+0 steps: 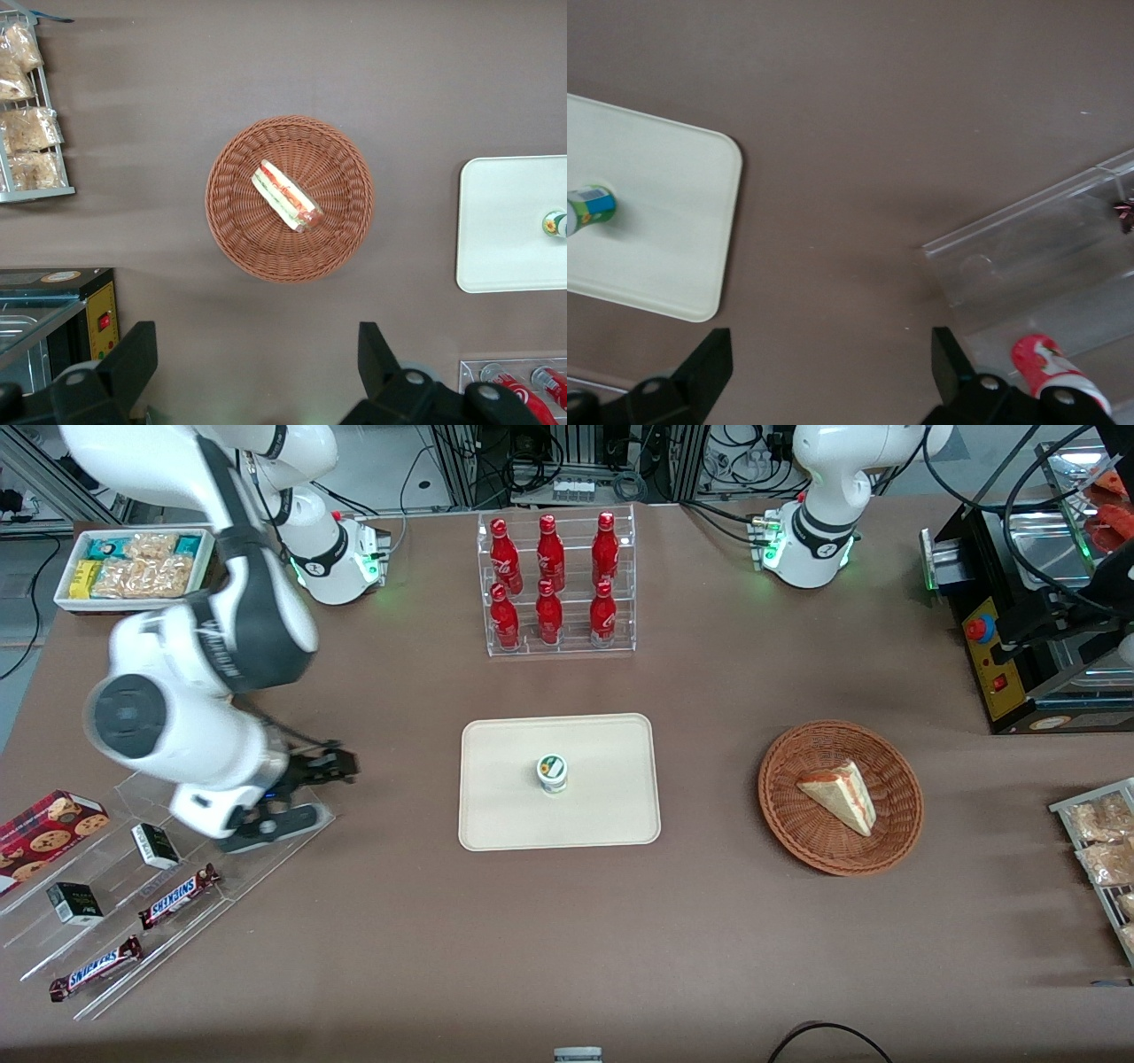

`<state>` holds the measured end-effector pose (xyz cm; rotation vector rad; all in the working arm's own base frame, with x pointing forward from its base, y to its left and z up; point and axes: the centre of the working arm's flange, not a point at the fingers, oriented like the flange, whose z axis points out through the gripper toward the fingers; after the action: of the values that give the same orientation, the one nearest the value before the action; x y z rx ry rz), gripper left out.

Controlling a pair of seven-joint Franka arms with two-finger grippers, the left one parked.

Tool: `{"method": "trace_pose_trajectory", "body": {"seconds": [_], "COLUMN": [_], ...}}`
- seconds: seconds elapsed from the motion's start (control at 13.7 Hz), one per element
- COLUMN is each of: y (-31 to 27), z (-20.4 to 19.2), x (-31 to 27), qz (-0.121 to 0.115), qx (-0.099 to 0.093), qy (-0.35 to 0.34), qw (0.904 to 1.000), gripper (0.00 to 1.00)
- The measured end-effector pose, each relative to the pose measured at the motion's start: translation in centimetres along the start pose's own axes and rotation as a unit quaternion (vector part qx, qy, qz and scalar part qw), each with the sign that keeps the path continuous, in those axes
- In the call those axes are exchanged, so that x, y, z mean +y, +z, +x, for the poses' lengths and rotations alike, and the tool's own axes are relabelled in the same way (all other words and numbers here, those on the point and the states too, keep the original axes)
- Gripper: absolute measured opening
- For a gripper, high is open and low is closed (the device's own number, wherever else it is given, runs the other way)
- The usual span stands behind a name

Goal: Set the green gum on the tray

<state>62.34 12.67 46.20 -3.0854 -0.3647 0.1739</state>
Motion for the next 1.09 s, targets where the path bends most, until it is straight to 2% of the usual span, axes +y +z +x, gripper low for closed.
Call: {"method": "trace_pose_trajectory", "body": {"seconds": [0.29, 0.73, 1.09], "y": [-1.6, -6.0, -8.2], "z": [-2.3, -7.3, -10.3], "x": [5.4, 9.1, 9.4], "qz": [0.01, 0.018, 0.022], "qx": [0.008, 0.036, 0.014], "qy": [0.038, 0.063, 0.07], "qw": [0.9992, 0.9972, 0.9972], "gripper": [1.0, 1.0, 1.0]}}
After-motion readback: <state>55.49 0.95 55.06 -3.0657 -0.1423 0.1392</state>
